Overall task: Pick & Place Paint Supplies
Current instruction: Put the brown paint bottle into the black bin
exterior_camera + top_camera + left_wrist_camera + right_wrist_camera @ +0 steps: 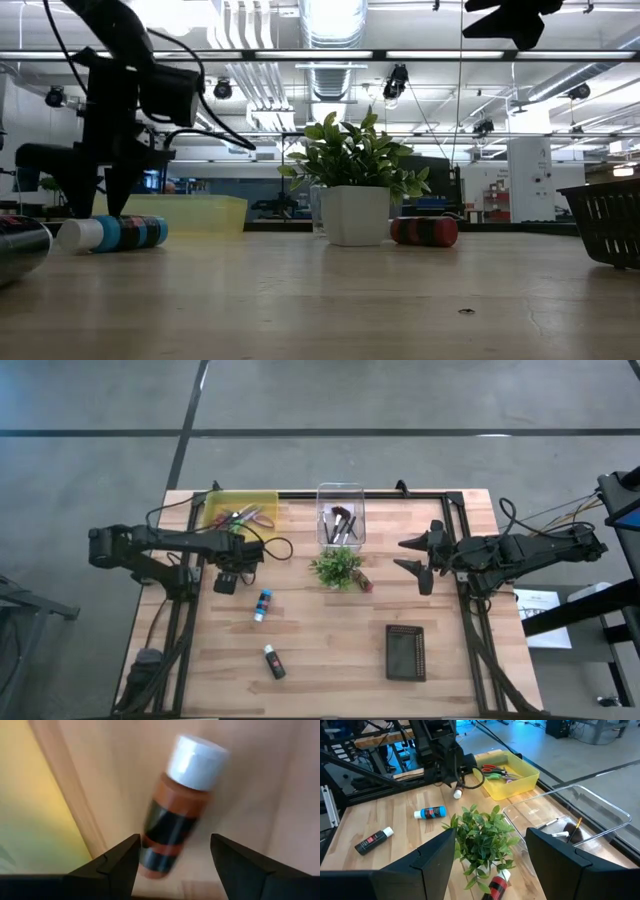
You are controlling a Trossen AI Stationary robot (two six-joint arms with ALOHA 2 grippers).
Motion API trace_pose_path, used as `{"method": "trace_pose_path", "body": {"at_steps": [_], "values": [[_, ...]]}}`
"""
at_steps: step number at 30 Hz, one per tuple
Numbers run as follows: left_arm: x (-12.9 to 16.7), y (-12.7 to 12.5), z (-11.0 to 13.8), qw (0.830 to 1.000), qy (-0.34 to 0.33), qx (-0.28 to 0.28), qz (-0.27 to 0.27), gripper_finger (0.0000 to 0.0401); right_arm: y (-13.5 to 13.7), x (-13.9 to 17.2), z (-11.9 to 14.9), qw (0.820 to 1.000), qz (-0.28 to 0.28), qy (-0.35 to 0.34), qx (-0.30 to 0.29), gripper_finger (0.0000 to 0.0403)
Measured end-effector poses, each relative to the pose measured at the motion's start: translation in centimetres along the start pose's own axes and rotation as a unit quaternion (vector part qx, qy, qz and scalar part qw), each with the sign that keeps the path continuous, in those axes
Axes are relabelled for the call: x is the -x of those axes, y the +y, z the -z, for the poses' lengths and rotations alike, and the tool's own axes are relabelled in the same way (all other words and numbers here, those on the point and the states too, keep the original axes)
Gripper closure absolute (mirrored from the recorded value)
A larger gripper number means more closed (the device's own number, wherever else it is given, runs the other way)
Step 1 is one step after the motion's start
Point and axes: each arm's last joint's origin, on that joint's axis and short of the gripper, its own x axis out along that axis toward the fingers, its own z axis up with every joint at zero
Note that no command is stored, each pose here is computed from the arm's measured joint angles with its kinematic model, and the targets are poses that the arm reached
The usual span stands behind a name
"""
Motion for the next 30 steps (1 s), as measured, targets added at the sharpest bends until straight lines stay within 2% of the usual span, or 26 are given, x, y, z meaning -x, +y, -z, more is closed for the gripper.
{"method": "trace_pose_path", "body": {"at_steps": [8, 10, 16, 18, 24, 30], "values": [[-1.7, 0.6, 0.4, 0.999, -0.022, 0.027, -0.004, 0.0165, 0.0, 0.0, 0.0, 1.000, 0.000, 0.000, -0.005, 0.0159], [-2.0, 0.4, 0.5, 0.999, -0.021, 0.026, -0.001, 0.0186, 0.0, 0.0, 0.0, 1.000, 0.001, 0.000, -0.008, 0.0159], [-2.0, 0.4, 0.5, 0.999, -0.022, 0.022, 0.006, 0.0283, 0.0, 0.0, 0.0, 1.000, 0.001, 0.000, -0.012, 0.0159], [-1.9, 0.4, 0.5, 0.999, -0.024, 0.024, 0.005, 0.0300, 0.0, 0.0, 0.0, 1.000, 0.001, 0.000, -0.013, 0.0159], [0.0, 1.4, -0.9, 0.997, -0.070, 0.035, 0.005, 0.0297, 0.2, 0.0, -0.5, 0.999, -0.012, -0.023, -0.020, 0.0159], [4.7, 2.6, -3.1, 0.990, -0.140, 0.036, -0.007, 0.0277, 0.8, 0.1, -1.8, 0.995, -0.059, -0.080, -0.031, 0.0159]]}}
